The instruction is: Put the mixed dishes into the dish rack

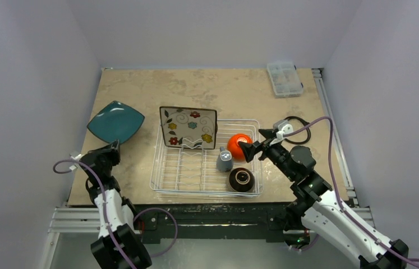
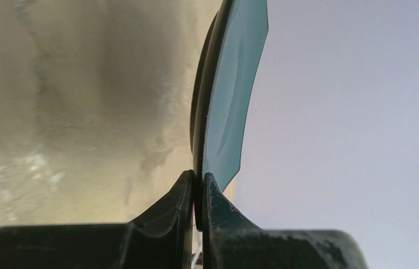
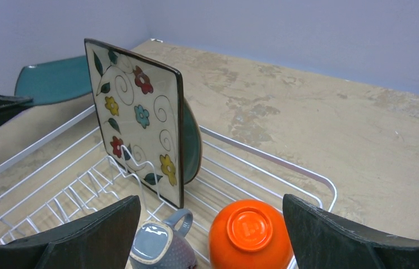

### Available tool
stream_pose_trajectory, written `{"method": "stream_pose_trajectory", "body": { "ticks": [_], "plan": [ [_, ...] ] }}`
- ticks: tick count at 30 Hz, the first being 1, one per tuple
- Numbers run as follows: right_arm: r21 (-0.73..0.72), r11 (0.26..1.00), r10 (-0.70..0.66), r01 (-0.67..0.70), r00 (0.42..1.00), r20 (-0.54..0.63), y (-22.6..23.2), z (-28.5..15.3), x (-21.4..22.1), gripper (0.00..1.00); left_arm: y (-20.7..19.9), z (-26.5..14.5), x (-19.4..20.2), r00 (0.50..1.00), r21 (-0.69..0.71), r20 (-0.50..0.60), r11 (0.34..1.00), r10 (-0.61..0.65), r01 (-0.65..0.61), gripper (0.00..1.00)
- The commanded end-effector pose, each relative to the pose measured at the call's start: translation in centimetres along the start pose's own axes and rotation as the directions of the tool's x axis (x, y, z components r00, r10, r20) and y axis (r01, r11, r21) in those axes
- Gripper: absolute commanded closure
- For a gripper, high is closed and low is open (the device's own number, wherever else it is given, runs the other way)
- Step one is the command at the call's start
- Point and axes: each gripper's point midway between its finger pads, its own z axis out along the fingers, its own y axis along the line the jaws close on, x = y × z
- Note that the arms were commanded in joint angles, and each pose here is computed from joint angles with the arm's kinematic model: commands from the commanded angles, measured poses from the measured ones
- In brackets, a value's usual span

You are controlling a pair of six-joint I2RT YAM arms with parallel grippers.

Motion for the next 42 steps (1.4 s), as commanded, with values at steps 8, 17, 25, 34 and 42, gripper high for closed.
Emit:
{"method": "stream_pose_trajectory", "body": {
  "ticks": [8,17,25,34,42],
  "plan": [
    [-0.012,0.999,0.048,-0.048,0.999,0.021,0.6,0.6,-1.4,0.01,-24.1,-7.6,0.9,0.98,0.696,-0.086,0.715,0.181,-0.071,1.0],
    [0.012,0.944,0.329,-0.329,0.944,0.021,1.5,2.3,-3.6,0.01,-30.4,-12.5,4.9,0.946,0.8,-0.176,0.6,0.274,-0.025,1.0],
    [-0.223,0.884,0.423,-0.412,0.906,0.003,6.3,2.9,-6.3,0.01,-31.9,-15.6,9.5,0.893,0.826,-0.31,0.557,0.326,0.083,1.0],
    [-0.362,0.807,0.509,-0.467,0.86,0.027,10.2,4.1,-10.9,0.01,-29.6,-17.2,13.9,0.824,0.804,-0.427,0.573,0.372,0.158,1.0],
    [-0.232,0.889,0.39,-0.393,0.919,-0.061,9.6,5.4,-13.6,0.01,-25.0,-18.3,16.9,0.7,0.767,-0.536,0.618,0.472,0.171,1.0]
  ]
}}
